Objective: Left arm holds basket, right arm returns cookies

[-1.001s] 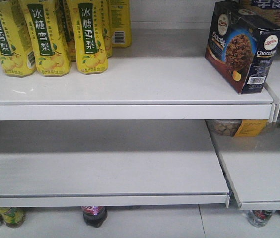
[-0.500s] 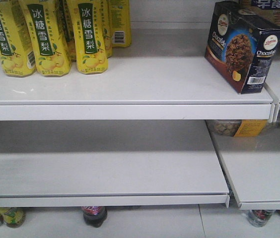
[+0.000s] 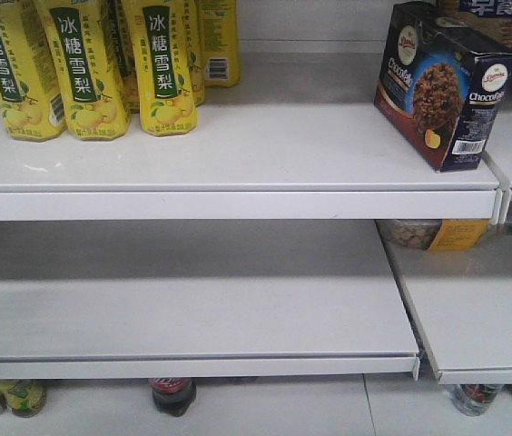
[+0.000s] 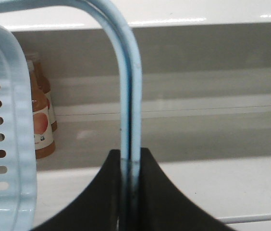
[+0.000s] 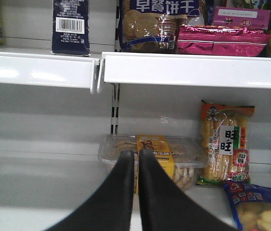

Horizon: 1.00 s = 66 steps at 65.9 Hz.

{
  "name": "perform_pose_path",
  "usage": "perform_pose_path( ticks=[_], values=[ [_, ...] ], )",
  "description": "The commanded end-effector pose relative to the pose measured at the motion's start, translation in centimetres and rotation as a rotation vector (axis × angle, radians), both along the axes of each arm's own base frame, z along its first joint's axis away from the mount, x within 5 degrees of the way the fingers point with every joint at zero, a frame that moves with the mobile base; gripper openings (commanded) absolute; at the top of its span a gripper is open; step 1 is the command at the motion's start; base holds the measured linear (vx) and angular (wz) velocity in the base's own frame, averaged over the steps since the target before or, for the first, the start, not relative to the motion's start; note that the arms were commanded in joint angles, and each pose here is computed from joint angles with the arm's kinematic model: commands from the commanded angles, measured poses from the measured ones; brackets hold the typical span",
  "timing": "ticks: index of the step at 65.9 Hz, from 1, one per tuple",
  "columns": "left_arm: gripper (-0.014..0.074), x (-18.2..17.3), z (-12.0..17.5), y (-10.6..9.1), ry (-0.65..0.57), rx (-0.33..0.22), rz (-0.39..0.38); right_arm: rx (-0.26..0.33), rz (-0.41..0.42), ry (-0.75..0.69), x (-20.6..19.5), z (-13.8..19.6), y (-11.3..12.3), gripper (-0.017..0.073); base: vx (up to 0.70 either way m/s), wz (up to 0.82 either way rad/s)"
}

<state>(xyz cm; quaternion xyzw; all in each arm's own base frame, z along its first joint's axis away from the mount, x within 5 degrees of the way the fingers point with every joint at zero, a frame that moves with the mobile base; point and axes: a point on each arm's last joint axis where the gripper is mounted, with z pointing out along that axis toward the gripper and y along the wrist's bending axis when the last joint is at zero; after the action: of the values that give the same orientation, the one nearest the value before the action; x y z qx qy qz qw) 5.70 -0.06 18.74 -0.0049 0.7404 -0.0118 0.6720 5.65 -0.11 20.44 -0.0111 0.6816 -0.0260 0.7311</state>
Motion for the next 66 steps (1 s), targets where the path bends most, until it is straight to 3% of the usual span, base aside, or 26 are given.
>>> perform_pose_path(
  ticks=[1, 22, 66],
  values=[
    [-0.0003, -0.25, 2.14, -0.03, -0.157, 0.034, -0.007, 0.008, 0.005, -0.058, -0.07, 0.00, 0.03, -0.0006, 0.00, 0.00],
    [-0.0003, -0.25, 2.14, -0.03, -0.157, 0.034, -0.007, 0.075, 0.008, -0.025, -0.04, -0.31, 0.02, -0.0006, 0.00, 0.00],
    [-0.0003, -0.25, 2.14, -0.03, -0.157, 0.034, -0.007, 0.075, 0.008, -0.025, -0.03, -0.31, 0.01, -0.0006, 0.00, 0.00]
  ],
)
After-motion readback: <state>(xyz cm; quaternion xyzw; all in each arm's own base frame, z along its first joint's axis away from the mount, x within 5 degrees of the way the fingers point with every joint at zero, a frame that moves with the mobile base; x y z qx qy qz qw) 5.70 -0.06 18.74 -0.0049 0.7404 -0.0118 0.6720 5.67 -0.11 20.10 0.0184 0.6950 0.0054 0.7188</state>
